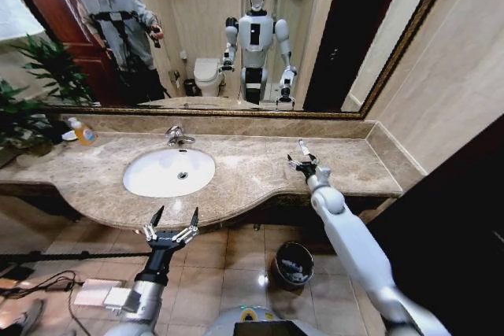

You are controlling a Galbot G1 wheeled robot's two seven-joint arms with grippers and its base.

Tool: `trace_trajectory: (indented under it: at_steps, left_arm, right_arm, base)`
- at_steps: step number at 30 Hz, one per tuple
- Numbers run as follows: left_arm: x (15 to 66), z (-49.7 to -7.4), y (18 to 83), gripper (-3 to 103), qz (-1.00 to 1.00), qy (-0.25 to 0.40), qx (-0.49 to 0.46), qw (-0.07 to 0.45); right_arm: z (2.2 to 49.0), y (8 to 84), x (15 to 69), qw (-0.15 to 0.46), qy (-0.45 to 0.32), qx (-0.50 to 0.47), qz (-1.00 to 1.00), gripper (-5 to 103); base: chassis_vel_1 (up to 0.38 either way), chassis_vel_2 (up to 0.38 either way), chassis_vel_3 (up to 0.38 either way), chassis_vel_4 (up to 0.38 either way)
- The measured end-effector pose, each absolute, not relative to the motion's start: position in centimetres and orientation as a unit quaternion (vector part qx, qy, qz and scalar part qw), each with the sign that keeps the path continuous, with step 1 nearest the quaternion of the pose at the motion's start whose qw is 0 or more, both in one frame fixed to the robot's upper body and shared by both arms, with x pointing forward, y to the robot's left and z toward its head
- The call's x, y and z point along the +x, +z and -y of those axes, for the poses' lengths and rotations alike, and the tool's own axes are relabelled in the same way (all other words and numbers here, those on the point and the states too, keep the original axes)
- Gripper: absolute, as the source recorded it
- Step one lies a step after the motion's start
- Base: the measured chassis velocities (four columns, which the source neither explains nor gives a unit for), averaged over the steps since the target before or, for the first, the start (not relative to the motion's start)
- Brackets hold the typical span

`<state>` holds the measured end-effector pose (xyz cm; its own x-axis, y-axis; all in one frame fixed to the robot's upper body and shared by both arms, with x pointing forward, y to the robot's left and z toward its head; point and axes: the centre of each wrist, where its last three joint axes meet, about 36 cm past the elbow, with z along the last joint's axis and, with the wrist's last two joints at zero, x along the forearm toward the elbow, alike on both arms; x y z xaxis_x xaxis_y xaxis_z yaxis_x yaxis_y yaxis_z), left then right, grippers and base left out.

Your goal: Pick up the trash from the sink and place it in the trash bin.

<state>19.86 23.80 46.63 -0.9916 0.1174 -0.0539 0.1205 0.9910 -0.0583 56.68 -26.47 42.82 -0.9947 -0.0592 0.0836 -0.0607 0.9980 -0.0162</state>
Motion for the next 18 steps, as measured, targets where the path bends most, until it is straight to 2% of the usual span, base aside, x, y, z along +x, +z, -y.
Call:
trace_trajectory:
  at_steps: [18]
  left_arm:
    - [19.9,-23.8,46.6,100,-0.997,-0.031,0.060,0.025]
  right_arm:
    - [28.4,43.1,64.1,0.084,0.031,-0.008,0.996,100]
  base:
    - [0.000,0.000,0.000,0.000]
